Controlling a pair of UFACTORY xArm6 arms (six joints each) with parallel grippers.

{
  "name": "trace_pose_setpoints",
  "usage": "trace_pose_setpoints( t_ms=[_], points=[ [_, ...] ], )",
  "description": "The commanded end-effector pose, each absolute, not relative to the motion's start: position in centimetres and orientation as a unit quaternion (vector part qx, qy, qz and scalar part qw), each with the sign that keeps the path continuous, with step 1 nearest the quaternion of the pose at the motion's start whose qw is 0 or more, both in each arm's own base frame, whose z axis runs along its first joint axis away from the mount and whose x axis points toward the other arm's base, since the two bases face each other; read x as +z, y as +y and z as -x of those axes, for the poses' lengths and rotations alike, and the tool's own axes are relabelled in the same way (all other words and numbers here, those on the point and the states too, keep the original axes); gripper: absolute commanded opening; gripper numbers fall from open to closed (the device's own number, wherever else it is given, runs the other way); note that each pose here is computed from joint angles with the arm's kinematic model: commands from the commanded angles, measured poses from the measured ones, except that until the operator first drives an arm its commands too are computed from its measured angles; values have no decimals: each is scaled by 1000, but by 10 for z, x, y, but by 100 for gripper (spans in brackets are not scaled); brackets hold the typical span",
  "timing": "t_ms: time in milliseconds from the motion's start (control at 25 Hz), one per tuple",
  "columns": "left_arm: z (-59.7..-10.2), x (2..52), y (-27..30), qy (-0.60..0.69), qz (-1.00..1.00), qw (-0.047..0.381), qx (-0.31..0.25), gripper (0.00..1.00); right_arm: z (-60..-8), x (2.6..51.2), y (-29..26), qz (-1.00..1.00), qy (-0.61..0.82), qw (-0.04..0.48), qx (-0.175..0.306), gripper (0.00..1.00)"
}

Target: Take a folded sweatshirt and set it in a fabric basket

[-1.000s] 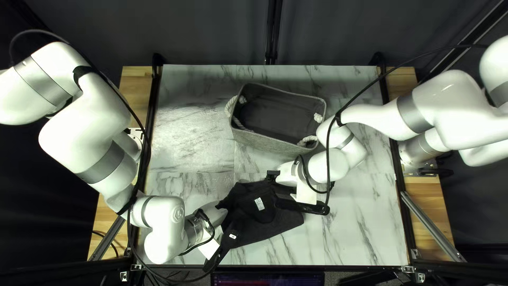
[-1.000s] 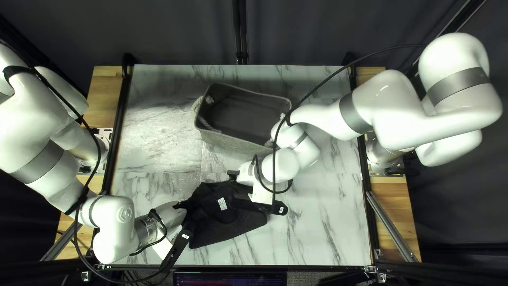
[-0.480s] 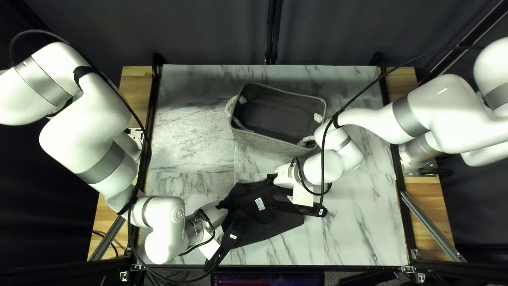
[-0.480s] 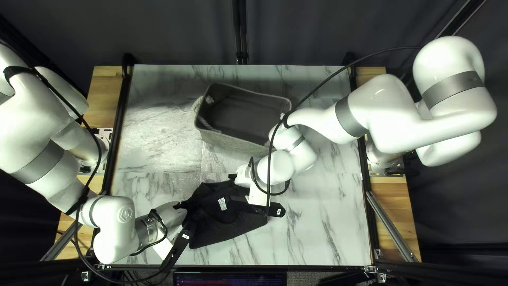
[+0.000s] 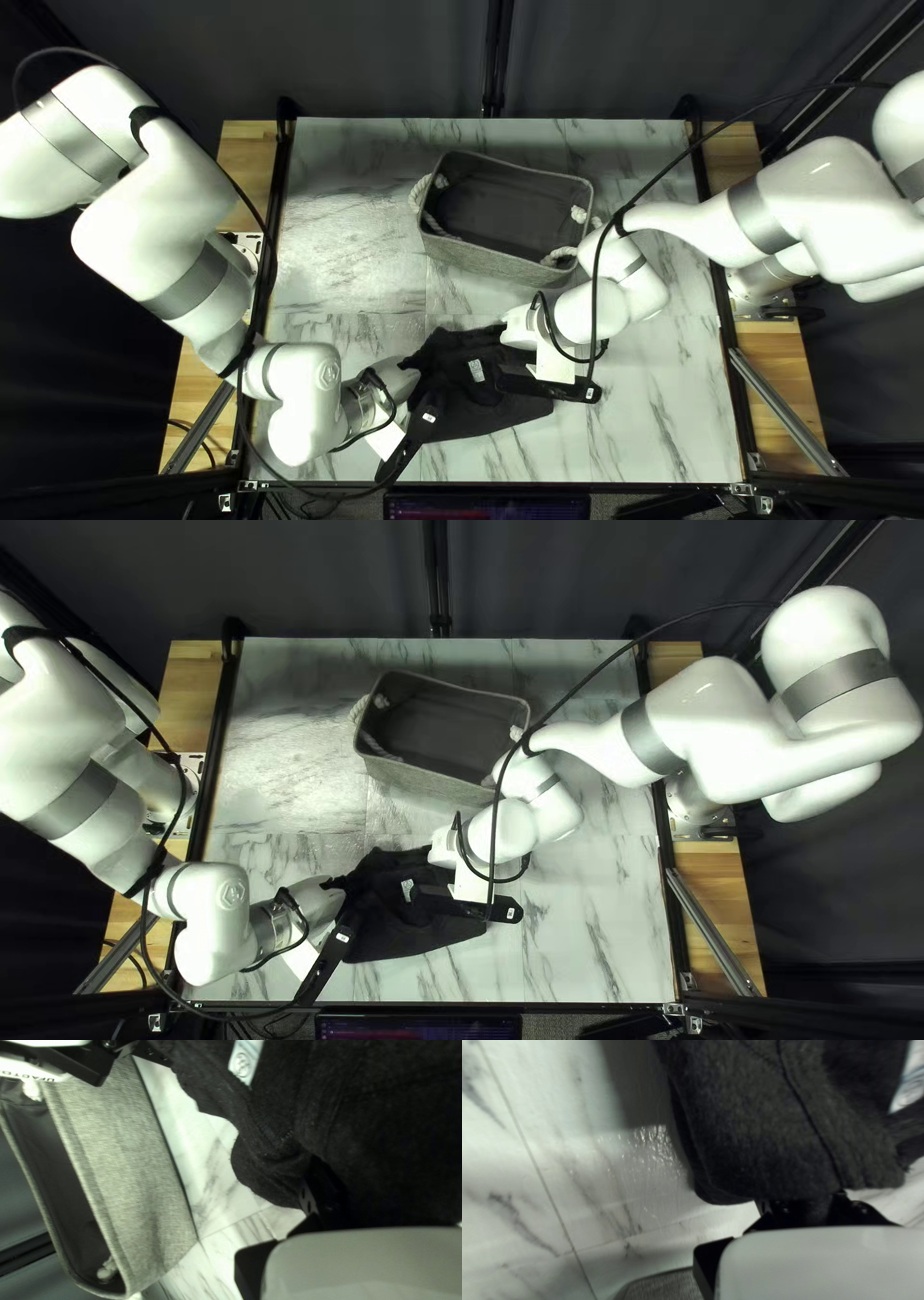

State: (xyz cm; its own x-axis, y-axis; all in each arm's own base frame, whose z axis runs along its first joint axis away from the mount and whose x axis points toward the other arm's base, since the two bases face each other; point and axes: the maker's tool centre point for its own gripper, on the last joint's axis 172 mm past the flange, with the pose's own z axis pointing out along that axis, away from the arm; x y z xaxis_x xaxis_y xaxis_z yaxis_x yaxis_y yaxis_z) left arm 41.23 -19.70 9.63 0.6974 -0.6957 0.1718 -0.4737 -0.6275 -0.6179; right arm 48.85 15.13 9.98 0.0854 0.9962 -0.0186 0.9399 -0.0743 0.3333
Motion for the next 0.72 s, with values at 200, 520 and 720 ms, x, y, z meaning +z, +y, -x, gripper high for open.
trace_pose_setpoints(
  t_ms=[200, 520, 720],
  points=[
    [-417, 120, -164, 339, 872, 270, -229, 0, -482, 119, 141, -731, 659, 128, 125, 0],
    [-428, 134, -126, 352, 866, 271, -230, 0, -498, 128, 134, -733, 653, 124, 141, 0],
    [-422, 127, -135, 355, 867, 268, -225, 0, -491, 114, 138, -739, 650, 112, 139, 0]
  ],
)
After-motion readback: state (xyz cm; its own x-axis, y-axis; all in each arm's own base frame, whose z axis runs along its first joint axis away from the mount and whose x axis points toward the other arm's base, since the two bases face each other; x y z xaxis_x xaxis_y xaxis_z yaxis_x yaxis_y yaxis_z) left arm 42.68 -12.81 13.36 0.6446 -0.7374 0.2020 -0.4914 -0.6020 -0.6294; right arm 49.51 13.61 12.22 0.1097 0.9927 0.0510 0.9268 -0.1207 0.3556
